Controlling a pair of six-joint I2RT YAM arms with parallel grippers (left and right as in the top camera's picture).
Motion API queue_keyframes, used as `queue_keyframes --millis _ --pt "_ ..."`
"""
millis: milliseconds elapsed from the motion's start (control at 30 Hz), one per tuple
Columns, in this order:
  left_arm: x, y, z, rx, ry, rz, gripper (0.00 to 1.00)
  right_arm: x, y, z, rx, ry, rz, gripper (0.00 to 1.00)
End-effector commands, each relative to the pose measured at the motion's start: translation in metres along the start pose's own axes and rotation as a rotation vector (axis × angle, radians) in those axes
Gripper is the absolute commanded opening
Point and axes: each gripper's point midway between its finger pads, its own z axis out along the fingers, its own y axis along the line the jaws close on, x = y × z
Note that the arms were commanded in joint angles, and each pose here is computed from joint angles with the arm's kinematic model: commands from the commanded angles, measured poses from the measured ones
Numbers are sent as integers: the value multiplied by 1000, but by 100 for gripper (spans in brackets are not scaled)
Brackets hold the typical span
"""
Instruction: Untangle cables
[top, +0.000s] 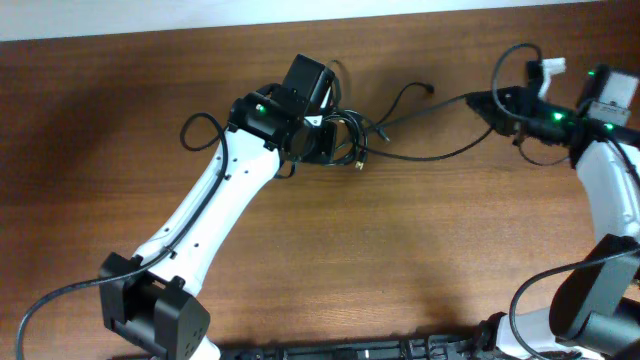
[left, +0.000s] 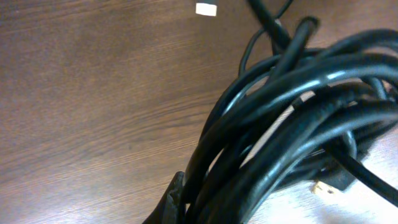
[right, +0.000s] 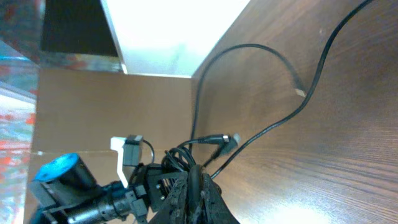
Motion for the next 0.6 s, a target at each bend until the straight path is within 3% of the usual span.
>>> queue_keyframes --millis 0,67,133,167,400,567 --pt "-9 45 -11 -198 -68 -160 0 -26 -10 -35 61 -134 -32 5" --pt "-16 44 -11 -184 -98 -180 0 -28 -20 -34 114 -155 -12 50" --pt "-26 40 -11 -159 -133 -184 0 -16 -19 -20 117 -103 -52 82" --pt "-30 39 -11 -153 -149 -186 0 -6 -17 -8 116 -61 -62 87" --pt "-43 24 -12 -75 -194 -184 0 91 -9 100 212 258 -142 90" --pt "-43 -10 -14 200 -130 -190 0 140 -28 150 413 364 -579 85"
